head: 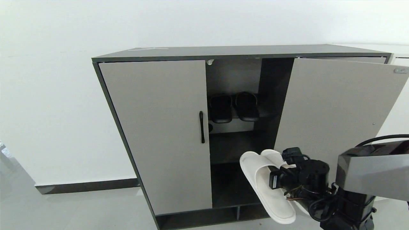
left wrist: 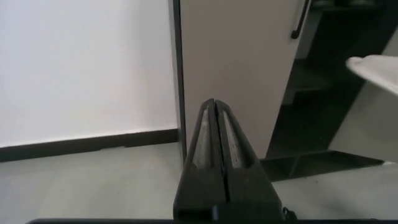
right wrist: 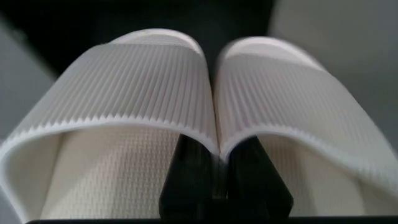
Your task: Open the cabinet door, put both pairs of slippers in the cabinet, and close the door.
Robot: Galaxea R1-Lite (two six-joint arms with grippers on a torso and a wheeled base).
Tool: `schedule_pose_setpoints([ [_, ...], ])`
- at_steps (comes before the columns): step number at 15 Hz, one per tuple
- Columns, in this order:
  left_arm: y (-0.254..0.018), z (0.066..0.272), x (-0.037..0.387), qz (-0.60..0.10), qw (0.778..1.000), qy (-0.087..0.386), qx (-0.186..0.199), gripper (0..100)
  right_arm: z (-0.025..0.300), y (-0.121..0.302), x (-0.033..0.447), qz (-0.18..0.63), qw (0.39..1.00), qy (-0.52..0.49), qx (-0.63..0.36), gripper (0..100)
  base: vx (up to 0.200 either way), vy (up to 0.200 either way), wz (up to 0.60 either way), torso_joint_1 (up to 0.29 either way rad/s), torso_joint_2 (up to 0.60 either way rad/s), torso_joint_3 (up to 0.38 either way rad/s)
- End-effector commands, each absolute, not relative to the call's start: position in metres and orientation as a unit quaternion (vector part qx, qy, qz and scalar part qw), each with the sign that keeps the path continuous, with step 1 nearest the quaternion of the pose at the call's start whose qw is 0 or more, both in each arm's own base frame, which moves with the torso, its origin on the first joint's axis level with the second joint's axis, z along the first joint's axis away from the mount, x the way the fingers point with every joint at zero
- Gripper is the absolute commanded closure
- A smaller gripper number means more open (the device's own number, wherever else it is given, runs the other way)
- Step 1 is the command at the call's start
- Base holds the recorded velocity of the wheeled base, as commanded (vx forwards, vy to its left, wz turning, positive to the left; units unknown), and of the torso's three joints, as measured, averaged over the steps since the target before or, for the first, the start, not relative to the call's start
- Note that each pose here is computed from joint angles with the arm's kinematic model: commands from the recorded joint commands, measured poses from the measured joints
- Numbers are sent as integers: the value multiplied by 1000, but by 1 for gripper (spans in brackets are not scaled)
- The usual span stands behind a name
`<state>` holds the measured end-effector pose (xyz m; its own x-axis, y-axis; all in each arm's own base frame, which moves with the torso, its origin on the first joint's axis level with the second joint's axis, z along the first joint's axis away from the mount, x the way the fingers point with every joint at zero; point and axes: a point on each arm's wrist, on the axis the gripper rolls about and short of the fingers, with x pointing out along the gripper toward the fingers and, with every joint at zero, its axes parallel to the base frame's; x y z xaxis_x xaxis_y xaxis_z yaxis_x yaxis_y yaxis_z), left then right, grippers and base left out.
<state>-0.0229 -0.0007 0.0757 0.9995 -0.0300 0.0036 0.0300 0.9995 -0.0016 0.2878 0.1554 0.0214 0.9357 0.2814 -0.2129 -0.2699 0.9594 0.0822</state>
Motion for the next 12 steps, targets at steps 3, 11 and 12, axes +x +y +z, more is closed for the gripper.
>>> schedule_pose_setpoints([
  [3, -1, 76, -23, -15, 1000, -2, -2, 100, 16, 164, 278, 158, 979, 125, 16, 100, 0, 0, 400, 0, 2, 2],
  [11, -1, 76, -23, -15, 1000, -2, -2, 100, 20, 166, 286, 146, 983, 108, 20, 100, 0, 0, 75, 0, 1, 0],
  [12, -1, 76, -23, -15, 1000, -2, -1, 100, 20, 164, 290, 131, 986, 103, 19, 100, 0, 0, 0, 0, 0, 0],
])
